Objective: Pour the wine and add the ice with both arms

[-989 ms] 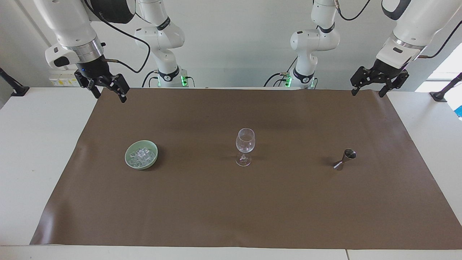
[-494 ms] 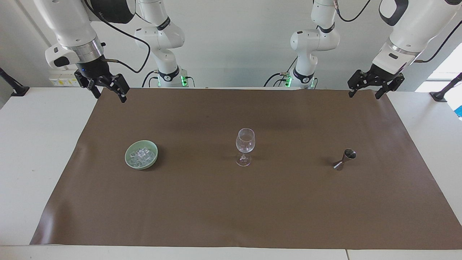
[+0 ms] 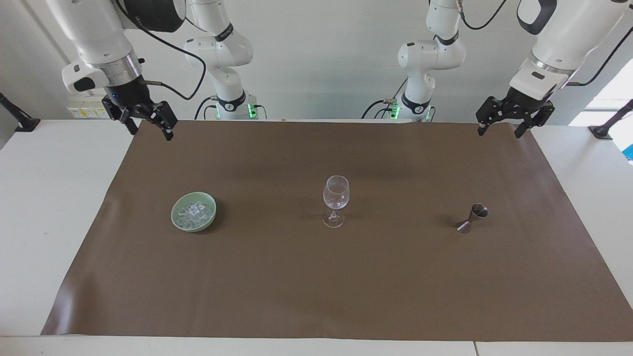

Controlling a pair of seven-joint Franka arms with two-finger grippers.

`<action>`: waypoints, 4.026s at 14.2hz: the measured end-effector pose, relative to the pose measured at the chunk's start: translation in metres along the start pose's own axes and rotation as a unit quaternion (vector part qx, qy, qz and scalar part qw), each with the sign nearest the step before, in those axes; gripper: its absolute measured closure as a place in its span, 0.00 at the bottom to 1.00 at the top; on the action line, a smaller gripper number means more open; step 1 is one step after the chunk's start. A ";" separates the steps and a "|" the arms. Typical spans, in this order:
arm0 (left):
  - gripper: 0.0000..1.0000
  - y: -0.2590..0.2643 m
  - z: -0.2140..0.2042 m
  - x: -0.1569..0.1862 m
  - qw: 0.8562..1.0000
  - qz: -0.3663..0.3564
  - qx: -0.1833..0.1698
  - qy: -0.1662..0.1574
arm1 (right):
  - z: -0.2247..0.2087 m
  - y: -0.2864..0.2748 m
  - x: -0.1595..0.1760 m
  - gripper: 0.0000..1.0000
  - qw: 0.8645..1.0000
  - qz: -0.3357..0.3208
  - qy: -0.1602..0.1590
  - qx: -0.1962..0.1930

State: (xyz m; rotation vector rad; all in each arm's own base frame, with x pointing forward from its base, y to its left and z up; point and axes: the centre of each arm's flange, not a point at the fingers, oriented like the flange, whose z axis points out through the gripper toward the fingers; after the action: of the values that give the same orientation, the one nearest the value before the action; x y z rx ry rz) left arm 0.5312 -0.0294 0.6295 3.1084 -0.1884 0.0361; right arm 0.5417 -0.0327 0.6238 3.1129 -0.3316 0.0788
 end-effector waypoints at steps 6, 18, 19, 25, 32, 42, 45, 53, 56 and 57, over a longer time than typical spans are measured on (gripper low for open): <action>0.00 -0.001 -0.003 0.002 1.000 0.000 0.001 0.009 | 0.000 0.000 0.000 0.00 1.000 0.000 0.000 0.000; 0.00 -0.002 -0.032 0.009 1.000 0.002 0.003 0.011 | 0.000 0.000 0.000 0.00 1.000 0.000 0.000 0.000; 0.00 -0.002 -0.035 0.012 1.000 0.002 0.003 0.009 | 0.000 0.000 0.000 0.00 1.000 0.000 0.000 0.000; 0.00 -0.009 -0.012 0.048 1.000 0.000 -0.001 -0.011 | 0.000 0.000 0.000 0.00 1.000 0.000 0.000 0.000; 0.00 -0.029 0.050 0.116 1.000 -0.008 0.002 -0.028 | 0.000 0.000 0.000 0.00 1.000 0.000 0.000 0.000; 0.00 -0.046 0.120 0.158 1.000 -0.017 0.001 -0.023 | 0.000 0.000 0.000 0.00 1.000 0.000 0.000 0.000; 0.00 -0.068 0.138 0.165 0.999 -0.039 -0.008 -0.023 | 0.000 0.000 0.000 0.00 1.000 0.000 0.000 0.000; 0.00 -0.119 0.155 0.168 0.974 -0.207 -0.090 -0.018 | 0.000 0.000 0.000 0.00 1.000 0.000 0.000 0.000; 0.00 -0.130 0.163 0.167 0.954 -0.273 -0.122 -0.027 | 0.000 0.000 0.000 0.00 1.000 0.000 0.000 0.000; 0.00 -0.137 0.166 0.166 0.946 -0.295 -0.131 -0.031 | 0.000 0.000 0.000 0.00 1.000 0.000 0.000 0.000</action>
State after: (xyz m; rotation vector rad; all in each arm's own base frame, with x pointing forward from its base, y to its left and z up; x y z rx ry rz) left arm 0.7165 0.0815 0.4641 2.7666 0.6762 -0.0925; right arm 0.5417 -0.0327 0.6238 3.1129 -0.3316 0.0788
